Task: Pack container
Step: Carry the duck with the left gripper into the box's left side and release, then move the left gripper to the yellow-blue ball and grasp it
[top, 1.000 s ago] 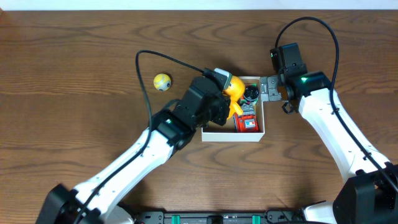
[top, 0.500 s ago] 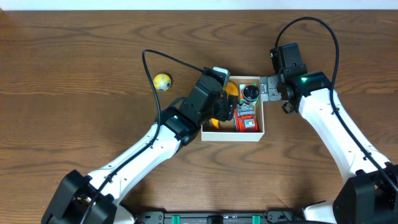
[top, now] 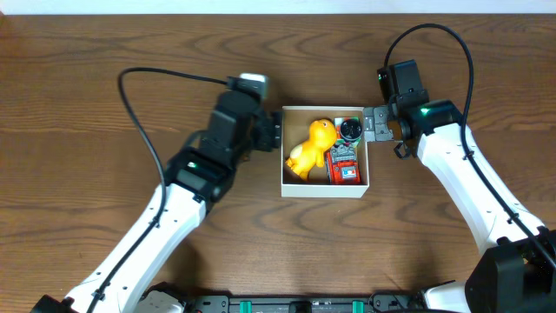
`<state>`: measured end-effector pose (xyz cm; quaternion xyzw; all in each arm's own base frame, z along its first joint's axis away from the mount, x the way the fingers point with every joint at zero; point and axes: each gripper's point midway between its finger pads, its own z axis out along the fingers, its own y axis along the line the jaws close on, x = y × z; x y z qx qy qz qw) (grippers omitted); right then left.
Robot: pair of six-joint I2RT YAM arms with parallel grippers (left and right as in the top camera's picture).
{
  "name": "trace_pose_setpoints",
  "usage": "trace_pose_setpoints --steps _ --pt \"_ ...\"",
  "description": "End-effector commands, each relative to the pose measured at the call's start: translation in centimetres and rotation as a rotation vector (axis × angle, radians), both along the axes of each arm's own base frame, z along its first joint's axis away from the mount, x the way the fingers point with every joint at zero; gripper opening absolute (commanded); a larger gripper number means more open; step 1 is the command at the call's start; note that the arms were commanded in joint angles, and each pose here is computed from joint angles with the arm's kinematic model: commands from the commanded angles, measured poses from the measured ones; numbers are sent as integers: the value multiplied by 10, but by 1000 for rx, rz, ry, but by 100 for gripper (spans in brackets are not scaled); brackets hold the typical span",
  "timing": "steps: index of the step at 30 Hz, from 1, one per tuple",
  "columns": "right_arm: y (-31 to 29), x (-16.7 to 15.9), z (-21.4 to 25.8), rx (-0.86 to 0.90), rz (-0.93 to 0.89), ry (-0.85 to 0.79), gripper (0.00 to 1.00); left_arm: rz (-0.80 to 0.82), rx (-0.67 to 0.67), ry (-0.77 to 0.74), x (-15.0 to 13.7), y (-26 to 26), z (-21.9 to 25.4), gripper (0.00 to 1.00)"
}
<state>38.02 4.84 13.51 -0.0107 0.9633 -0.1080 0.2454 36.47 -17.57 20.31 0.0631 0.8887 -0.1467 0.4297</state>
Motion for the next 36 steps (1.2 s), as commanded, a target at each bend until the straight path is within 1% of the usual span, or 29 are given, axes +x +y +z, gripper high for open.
trace_pose_setpoints --steps 1,4,7,9,15,20,23,28,36 --pt "-2 4 12 11 -17 -36 99 102 91 14 9 42 -7 74" --pt "-2 4 12 11 -17 -36 99 161 130 45 12 70 -15 74" --pt "-2 4 12 11 -17 -36 99 208 134 55 19 89 -19 84" --pt "-2 4 12 11 -17 -36 99 218 150 59 24 97 -23 85" --pt "-2 4 12 11 -17 -36 99 163 252 92 41 102 -56 86" --pt "-2 4 12 11 -17 -36 99 93 331 75 64 96 -86 90" --pt "-2 4 12 11 -17 -36 99 85 338 64 76 93 -102 94" --pt "-2 4 12 11 -17 -36 99 81 345 89 86 91 -131 94" --pt "-2 4 12 11 -17 -36 99 63 388 166 84 98 -172 92"
